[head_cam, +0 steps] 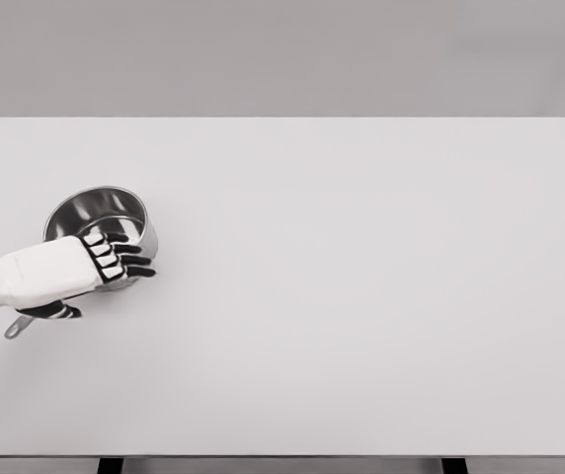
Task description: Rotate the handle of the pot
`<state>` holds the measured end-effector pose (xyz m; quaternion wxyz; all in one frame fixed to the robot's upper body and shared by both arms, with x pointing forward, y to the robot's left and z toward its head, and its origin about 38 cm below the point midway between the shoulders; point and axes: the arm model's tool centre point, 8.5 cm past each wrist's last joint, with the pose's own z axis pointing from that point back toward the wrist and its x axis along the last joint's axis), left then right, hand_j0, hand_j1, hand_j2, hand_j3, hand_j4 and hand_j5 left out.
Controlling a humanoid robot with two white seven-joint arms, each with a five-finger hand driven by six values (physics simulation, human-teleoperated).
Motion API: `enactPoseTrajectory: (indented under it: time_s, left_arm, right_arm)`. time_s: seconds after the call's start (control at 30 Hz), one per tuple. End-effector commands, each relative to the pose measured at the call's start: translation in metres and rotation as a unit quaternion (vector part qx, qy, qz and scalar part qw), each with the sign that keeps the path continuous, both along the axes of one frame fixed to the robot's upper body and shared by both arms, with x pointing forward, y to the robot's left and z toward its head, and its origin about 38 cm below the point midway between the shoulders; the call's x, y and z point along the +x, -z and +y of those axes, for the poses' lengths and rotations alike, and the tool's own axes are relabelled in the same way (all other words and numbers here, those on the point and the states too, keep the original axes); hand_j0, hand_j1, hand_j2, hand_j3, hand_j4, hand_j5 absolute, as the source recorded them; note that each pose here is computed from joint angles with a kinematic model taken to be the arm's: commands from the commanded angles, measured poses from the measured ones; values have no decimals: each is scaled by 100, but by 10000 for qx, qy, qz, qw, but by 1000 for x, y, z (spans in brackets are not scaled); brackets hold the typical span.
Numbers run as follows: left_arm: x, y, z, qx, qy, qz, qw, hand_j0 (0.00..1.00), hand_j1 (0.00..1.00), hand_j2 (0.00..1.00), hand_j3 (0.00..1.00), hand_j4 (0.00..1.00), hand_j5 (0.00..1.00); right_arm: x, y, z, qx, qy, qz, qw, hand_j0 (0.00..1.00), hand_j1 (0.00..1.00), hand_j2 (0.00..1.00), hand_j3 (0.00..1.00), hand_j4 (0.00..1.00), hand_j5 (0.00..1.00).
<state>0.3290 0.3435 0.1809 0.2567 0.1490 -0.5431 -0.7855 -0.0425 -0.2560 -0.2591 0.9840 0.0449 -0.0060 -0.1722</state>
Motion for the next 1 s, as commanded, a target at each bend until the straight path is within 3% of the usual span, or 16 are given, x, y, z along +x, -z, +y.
enactPoseTrajectory:
  time_s: [0.0,0.97]
  left_arm:
    - [1,-2,3,-6,-39,-15,10000,100,100,100,100,100,100]
    - [18,-11,39,19,-626,-133,9979,100,100,100,100,100,100]
  right_arm:
    - [0,0,0,1,-1,0,10000,100,100,100,100,100,100]
    - [0,0,0,1,-1,0,10000,100,100,100,100,100,100]
